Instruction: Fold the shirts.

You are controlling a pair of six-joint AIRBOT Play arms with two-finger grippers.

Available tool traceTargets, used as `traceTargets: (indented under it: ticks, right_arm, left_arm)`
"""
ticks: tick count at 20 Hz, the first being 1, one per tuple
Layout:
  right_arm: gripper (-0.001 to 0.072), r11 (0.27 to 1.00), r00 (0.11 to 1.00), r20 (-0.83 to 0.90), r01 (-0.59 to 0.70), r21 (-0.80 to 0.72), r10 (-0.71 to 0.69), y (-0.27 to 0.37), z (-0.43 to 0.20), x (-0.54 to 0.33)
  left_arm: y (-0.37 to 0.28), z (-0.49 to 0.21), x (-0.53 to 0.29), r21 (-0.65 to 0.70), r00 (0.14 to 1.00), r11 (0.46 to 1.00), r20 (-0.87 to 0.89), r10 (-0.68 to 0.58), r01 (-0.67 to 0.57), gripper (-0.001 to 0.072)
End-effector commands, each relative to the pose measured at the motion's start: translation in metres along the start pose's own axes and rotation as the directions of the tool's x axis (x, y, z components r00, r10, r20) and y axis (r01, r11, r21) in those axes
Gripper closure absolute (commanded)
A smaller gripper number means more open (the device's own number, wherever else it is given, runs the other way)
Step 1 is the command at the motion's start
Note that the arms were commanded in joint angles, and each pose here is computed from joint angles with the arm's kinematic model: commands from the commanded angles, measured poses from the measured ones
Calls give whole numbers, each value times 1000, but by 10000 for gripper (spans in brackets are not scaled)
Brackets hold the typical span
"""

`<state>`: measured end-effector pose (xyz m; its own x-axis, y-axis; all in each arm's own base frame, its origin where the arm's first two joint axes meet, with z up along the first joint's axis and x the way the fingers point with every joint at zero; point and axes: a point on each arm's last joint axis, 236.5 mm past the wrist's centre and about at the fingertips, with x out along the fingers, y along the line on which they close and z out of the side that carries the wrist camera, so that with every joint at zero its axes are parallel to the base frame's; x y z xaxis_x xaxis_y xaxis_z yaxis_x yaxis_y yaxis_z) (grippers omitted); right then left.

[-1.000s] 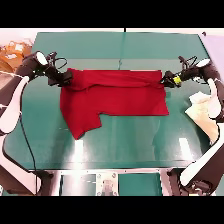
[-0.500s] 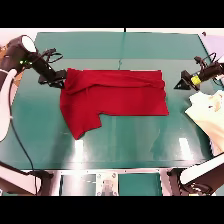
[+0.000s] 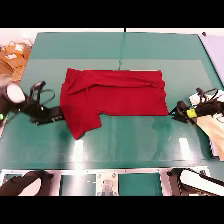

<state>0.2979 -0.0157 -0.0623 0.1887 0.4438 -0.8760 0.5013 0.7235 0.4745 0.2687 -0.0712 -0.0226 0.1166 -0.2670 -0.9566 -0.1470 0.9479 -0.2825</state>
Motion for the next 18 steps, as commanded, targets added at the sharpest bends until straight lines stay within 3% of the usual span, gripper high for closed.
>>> traceTargets:
  ticks: [1,3,11,12,13,14,15,18]
  right_arm:
    - [376,999,996,74,-45,29,43,4,-6,24]
    - [376,998,992,114,-59,28,55,11,5,30]
    - [375,972,985,116,-149,182,129,24,25,77]
    - [378,970,984,121,-153,190,131,24,30,79]
    - [420,972,983,126,-154,176,133,26,34,78]
    - [599,978,981,133,-159,138,141,30,39,73]
    - [690,981,980,128,-167,97,154,36,42,67]
    - [692,985,980,106,-172,10,170,41,49,38]
  left_arm:
    - [1,-20,40,-145,994,985,79,-79,89,213]
    - [-7,-14,59,-183,983,970,112,-143,161,215]
    - [-15,18,97,-316,960,912,183,-211,261,217]
    - [-15,26,95,-304,956,915,207,-208,266,393]
    - [-18,32,90,-275,952,923,222,-212,270,646]
    - [-22,37,85,-243,948,930,226,-222,276,682]
    - [-29,41,78,-203,946,938,221,-237,282,682]
    - [-34,40,51,-99,961,967,173,-216,235,683]
